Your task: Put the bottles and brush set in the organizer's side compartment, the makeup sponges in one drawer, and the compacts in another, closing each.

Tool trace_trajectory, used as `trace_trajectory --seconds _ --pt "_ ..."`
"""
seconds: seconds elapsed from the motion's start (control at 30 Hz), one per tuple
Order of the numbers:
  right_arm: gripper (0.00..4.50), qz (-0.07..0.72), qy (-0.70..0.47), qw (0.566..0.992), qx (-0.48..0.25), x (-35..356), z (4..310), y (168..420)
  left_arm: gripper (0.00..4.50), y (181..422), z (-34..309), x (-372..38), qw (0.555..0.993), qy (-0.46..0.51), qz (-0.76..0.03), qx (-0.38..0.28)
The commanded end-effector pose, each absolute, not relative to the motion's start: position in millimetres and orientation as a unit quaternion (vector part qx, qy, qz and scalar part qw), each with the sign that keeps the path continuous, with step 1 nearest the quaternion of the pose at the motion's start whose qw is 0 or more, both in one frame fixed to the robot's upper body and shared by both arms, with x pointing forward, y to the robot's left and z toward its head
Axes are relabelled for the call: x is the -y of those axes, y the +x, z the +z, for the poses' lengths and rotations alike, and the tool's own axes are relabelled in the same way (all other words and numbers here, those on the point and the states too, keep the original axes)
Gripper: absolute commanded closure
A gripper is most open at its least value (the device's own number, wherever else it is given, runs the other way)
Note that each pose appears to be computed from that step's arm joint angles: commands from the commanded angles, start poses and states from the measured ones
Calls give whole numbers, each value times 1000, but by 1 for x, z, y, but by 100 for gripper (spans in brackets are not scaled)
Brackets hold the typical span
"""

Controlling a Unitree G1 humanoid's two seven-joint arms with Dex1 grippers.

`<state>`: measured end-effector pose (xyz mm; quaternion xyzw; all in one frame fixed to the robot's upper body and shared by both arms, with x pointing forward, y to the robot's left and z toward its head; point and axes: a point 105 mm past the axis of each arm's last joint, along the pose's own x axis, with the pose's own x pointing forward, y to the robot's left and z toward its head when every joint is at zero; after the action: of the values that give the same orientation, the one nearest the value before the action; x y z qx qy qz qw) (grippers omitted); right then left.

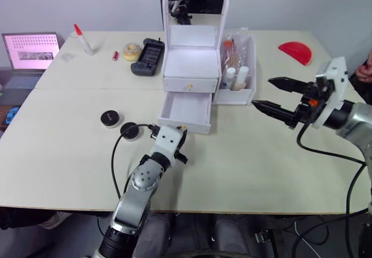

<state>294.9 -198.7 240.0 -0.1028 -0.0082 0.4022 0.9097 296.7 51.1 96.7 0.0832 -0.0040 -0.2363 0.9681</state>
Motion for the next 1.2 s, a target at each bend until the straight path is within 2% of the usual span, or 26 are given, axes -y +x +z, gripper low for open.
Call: trace_trajectory --seconds 0.03,0.17,0.27,0.3,0.4,0.5,0.8,0.97,1.2 --pt "0 403 -111 908 34 198 252 292 369 296 108 -53 969 77 -235 20" --pt "0 401 -112 908 34 199 252 292 185 291 111 -51 963 82 -255 25" --pt "0 401 -113 909 33 200 251 292 18 285 115 -50 956 88 -278 29" --pt "0 401 -113 908 33 200 251 292 4 282 116 -52 954 89 -286 29" --pt "0 404 -114 907 30 201 251 290 4 273 119 -56 947 93 -307 23" --pt "0 404 -115 907 22 209 249 289 4 253 122 -72 932 106 -347 5" --pt "0 447 -102 889 -5 227 239 274 4 218 158 -164 895 75 -434 -73" --pt "0 476 -96 874 -13 241 236 264 4 221 179 -240 912 108 -377 -121" --pt "0 497 -119 859 -33 251 235 255 4 218 187 -287 920 121 -333 -165"
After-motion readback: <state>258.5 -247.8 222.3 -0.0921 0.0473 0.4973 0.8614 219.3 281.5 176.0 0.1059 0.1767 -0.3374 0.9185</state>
